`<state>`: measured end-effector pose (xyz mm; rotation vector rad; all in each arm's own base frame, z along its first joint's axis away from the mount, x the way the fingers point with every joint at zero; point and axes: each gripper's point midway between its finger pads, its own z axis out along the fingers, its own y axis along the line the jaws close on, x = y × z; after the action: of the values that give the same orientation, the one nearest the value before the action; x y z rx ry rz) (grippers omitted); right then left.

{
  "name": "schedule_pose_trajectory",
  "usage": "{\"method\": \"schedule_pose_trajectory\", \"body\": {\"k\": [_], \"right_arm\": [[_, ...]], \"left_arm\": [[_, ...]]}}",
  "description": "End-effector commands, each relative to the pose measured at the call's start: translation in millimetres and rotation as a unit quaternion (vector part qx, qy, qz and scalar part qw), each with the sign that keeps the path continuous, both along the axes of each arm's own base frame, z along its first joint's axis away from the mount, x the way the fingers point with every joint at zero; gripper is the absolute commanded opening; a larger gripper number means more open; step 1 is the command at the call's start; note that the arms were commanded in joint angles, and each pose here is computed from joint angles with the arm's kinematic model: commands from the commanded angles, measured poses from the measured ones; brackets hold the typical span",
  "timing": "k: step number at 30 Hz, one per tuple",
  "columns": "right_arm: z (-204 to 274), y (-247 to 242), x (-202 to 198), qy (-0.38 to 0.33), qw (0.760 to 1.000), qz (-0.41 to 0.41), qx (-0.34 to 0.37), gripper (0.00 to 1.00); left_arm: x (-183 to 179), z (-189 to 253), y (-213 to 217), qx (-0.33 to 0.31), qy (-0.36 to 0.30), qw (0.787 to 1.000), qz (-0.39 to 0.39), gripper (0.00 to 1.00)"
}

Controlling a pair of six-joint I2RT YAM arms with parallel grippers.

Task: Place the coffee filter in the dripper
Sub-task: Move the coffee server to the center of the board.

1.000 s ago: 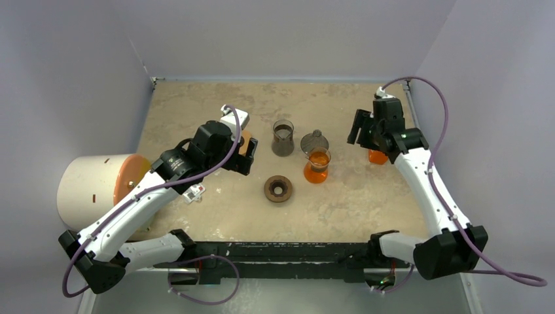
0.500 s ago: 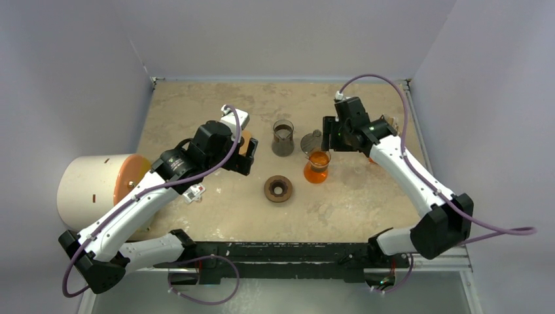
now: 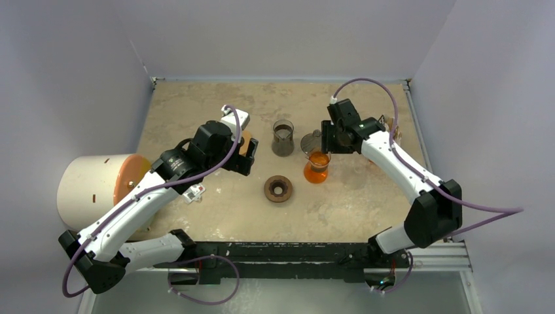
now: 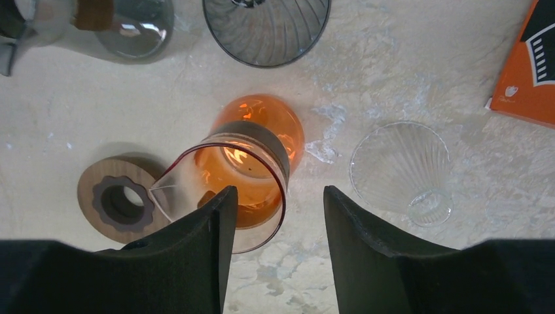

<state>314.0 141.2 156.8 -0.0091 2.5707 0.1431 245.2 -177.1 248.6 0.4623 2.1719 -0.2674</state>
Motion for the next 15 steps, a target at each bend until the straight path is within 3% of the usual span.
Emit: {"method": "schedule_pose_trajectory", "body": {"k": [1, 15], "right_arm": [[-12, -4, 0, 0.006, 1.0, -0.003, -0.015, 0.54], [-28, -2, -4, 0.026, 1.0, 0.001, -0.016, 0.37]], "left_arm": [[0, 2, 0, -0.005, -0.007, 1.0, -0.003, 0.98], [0, 0, -3, -0.006, -0.002, 1.0, -0.007, 0.98]]}}
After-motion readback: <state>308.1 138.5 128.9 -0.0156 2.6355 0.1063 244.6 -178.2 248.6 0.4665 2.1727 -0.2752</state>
